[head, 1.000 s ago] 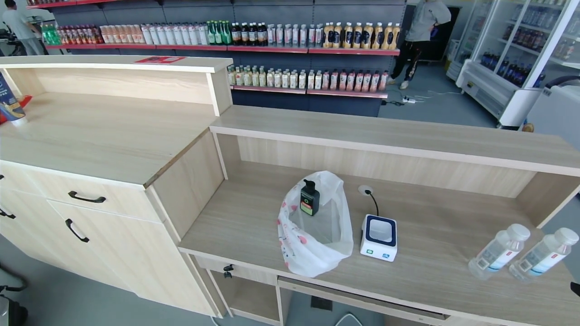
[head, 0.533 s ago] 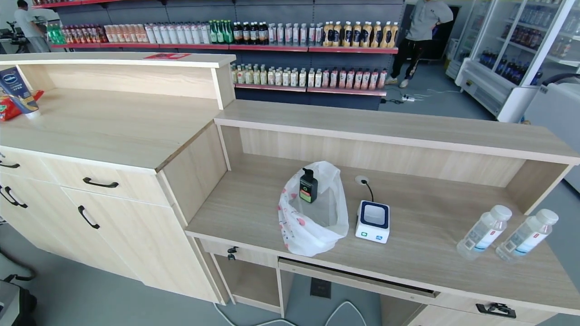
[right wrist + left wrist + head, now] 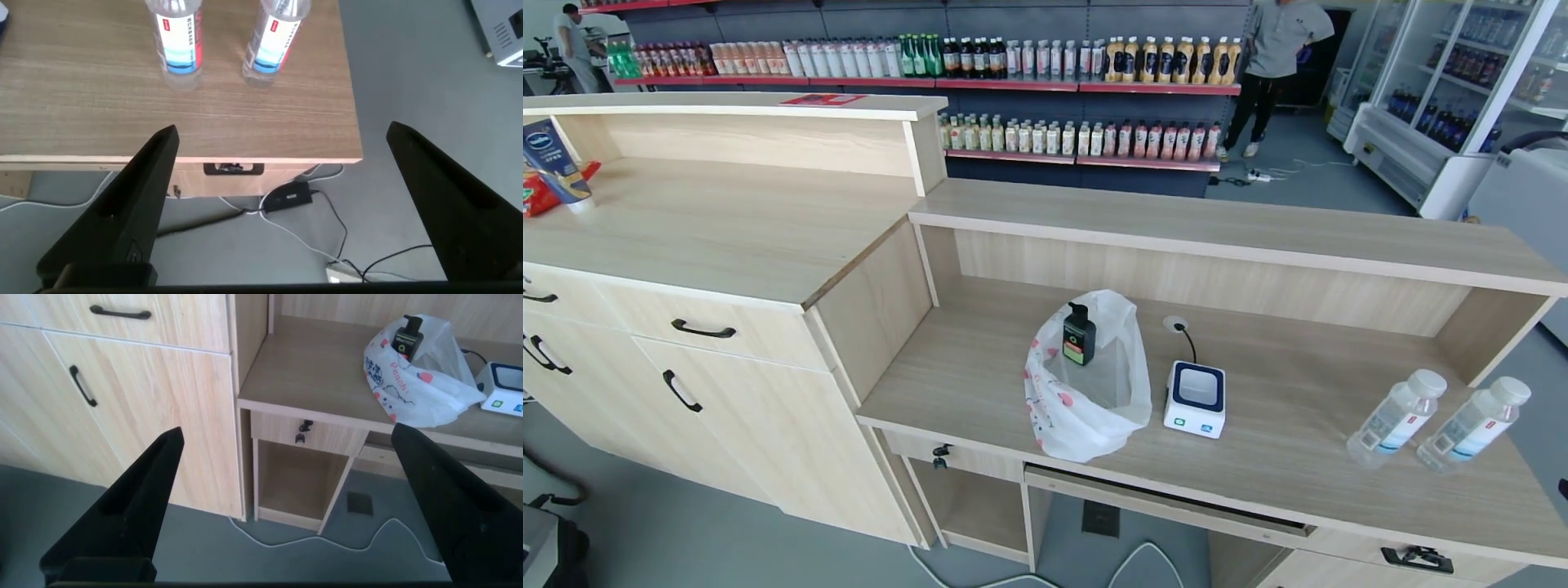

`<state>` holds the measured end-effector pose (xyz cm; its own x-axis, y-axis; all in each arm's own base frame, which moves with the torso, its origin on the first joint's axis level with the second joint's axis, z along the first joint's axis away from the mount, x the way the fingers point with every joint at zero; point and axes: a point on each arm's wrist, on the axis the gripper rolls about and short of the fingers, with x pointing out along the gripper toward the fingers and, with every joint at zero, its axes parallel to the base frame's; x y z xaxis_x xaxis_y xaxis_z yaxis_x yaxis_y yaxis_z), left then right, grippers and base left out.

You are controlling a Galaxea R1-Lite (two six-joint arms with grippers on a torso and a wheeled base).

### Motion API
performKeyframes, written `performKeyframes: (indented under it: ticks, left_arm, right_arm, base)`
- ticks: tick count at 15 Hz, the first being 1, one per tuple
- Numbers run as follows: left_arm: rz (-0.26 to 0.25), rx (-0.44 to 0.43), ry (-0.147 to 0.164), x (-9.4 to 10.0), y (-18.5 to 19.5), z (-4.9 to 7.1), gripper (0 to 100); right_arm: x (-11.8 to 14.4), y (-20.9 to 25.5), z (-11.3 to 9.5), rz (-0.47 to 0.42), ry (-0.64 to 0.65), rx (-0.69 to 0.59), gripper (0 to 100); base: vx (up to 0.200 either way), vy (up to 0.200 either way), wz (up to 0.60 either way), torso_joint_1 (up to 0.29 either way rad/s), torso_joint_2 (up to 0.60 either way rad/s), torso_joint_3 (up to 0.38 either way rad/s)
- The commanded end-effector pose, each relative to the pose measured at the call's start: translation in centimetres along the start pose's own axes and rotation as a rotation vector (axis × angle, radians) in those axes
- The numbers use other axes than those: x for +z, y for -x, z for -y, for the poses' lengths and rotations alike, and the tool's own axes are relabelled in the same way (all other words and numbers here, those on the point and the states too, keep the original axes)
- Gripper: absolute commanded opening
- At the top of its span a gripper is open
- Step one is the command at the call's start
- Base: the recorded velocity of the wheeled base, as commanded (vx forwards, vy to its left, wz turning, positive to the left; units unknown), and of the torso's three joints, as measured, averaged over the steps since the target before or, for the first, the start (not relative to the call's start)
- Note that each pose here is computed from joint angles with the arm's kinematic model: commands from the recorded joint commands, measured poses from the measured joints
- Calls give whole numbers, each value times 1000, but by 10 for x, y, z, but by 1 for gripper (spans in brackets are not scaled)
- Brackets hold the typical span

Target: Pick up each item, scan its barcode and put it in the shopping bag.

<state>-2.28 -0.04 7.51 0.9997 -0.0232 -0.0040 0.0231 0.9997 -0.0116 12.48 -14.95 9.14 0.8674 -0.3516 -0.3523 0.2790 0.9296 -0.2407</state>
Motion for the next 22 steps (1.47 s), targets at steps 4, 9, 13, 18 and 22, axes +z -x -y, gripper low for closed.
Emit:
performKeyframes:
  ticks: [4,9,13,18,22]
  left_arm:
    - [-1,0,1,0,0,0,100]
    - [-2,0,1,0,0,0,100]
    - [-1,0,1,0,0,0,100]
    - [-1,0,1,0,0,0,100]
    - [-1,0,1,0,0,0,100]
  right_arm:
    - [-22,-44,20,-26,-21,1,100]
    - [-26,-80,28,13,-5,21,100]
    - [-33,-108,16,38,29,77,100]
    - [-32,-136,-1,85,73,130,100]
    - [-31,-159,-10,108,99,155,100]
  base:
    - [0,0,0,0,0,0]
    - [0,0,0,0,0,0]
    - [0,0,0,0,0,0]
    - [0,0,0,0,0,0]
    - [0,0,0,0,0,0]
